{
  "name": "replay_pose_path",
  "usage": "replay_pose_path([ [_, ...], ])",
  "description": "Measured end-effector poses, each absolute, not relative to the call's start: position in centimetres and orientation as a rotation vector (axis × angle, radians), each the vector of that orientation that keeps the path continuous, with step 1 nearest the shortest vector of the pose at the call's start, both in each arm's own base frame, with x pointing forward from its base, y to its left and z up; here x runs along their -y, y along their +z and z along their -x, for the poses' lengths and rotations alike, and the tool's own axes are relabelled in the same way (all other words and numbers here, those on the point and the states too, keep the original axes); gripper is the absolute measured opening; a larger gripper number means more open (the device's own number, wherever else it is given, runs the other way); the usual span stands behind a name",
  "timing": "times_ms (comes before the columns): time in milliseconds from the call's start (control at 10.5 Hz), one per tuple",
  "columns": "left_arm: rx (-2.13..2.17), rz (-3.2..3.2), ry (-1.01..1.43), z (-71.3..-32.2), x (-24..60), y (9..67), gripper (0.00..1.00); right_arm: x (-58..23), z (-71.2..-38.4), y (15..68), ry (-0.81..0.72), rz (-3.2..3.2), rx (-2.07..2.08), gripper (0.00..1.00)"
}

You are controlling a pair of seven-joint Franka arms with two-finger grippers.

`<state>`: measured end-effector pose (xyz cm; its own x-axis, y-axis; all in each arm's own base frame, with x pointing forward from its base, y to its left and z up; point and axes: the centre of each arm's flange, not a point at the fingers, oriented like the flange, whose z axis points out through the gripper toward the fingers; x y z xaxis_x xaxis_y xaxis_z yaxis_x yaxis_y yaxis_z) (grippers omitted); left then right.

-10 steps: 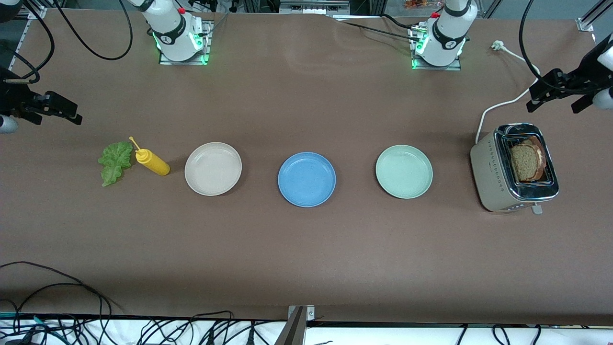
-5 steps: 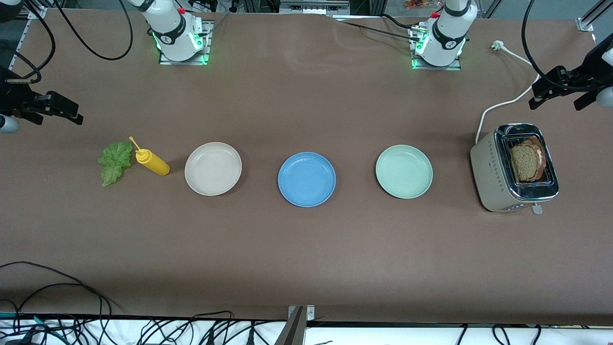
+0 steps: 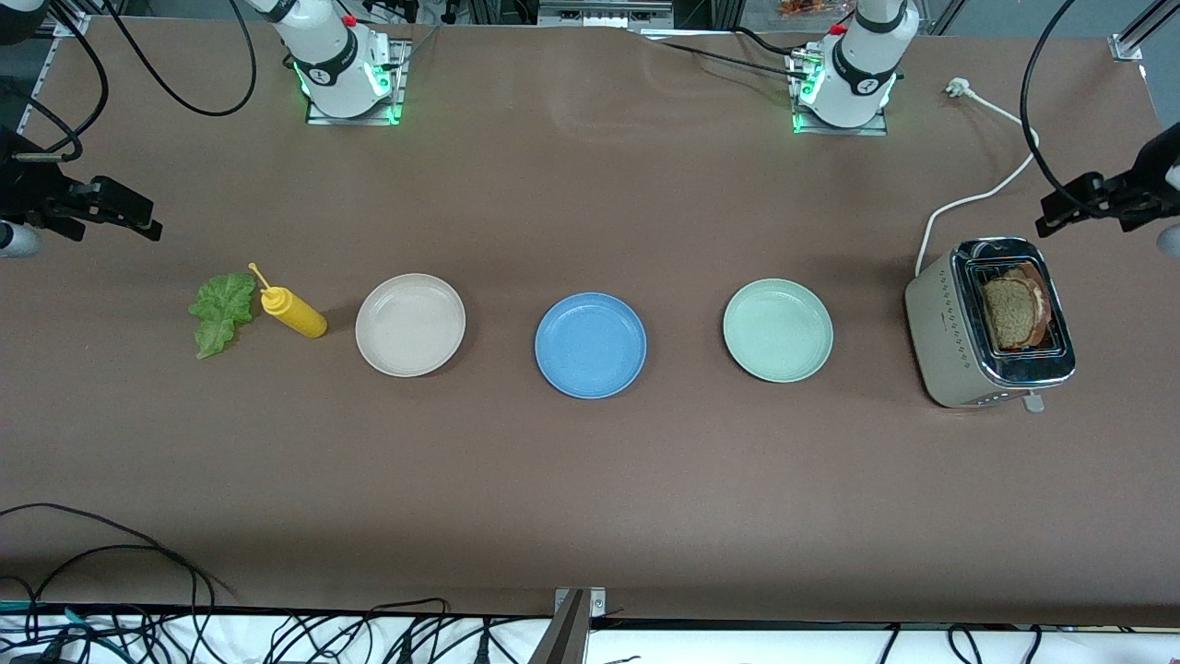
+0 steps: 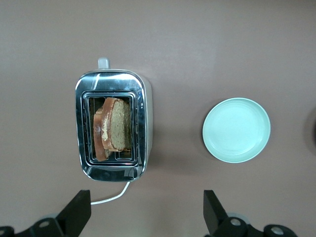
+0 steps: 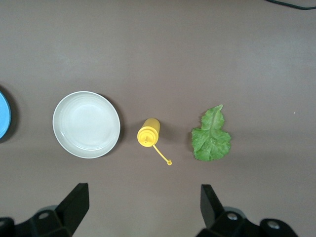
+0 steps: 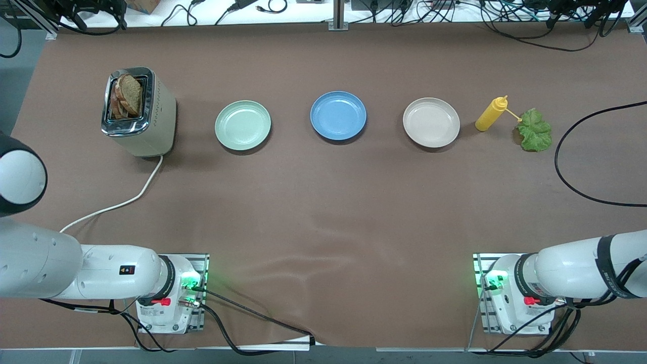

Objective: Make sandwich in blue plate with both arms
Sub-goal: 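Lower the left gripper into the toaster and grasp a bread slice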

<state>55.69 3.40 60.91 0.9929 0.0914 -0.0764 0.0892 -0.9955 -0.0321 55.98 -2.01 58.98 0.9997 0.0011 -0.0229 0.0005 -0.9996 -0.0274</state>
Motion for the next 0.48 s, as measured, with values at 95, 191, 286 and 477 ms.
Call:
replay_pose_path([
  [95,0.155,3.105,0.156,-56.3,-4.0,58.8,1.00,1.9,-56.0,58.9,0.037,3.114,0.005,1.00],
  [191,0.157,3.104,0.172,-56.8,-4.2,56.5,1.00,1.8,-56.0,58.9,0.038,3.114,0.006,1.00],
  [286,0.155,3.104,0.170,-57.2,-4.2,54.2,1.00,1.8,-56.0,58.9,0.038,3.114,0.006,1.00],
  [477,0.159,3.104,0.157,-57.4,-4.5,50.6,1.00,1.8,-56.0,58.9,0.039,3.114,0.007,1.00],
])
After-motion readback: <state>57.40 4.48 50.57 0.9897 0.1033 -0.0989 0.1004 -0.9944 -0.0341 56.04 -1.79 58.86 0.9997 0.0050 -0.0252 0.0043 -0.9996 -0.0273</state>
